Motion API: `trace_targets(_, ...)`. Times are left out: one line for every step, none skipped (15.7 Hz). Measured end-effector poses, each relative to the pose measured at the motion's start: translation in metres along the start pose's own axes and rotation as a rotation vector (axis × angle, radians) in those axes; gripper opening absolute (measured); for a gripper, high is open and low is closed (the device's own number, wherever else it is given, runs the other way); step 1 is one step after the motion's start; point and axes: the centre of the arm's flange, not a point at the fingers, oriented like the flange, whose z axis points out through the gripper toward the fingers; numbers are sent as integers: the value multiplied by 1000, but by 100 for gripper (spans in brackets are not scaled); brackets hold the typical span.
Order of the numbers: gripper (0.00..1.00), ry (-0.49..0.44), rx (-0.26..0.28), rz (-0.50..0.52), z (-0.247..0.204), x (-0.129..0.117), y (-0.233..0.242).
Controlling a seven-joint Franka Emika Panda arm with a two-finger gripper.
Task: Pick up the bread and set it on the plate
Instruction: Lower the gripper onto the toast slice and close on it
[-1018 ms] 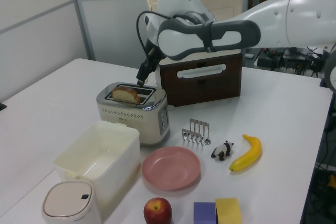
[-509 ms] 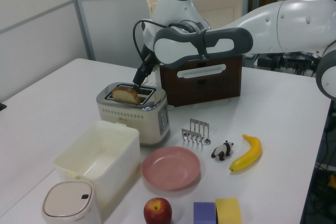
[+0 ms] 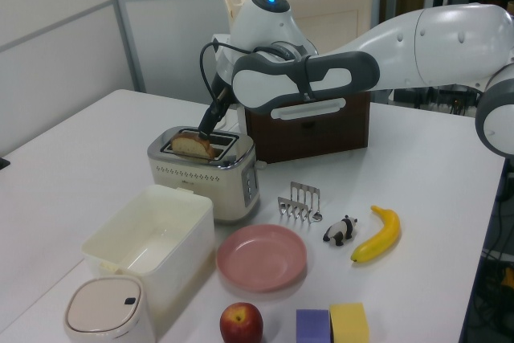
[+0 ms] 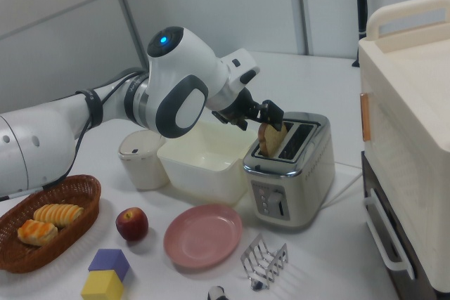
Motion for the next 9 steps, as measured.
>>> trace_targets(97,0,1,-3,1,0,-1)
trace_targets(97,0,1,-6,1,0,-1)
trace_targets(97,0,1,-9,1,1,-2)
trace_targets(97,0,1,-11,2,1,-2)
trace_targets(97,1,1,-13,2,1,-3)
trace_targets(97,3,0,-13,2,1,-3)
trace_targets(97,2,1,-14,3,1,-4)
trace_targets(97,0,1,-15,4,1,-4)
trace_targets(97,-5,2,-16,8,0,-5)
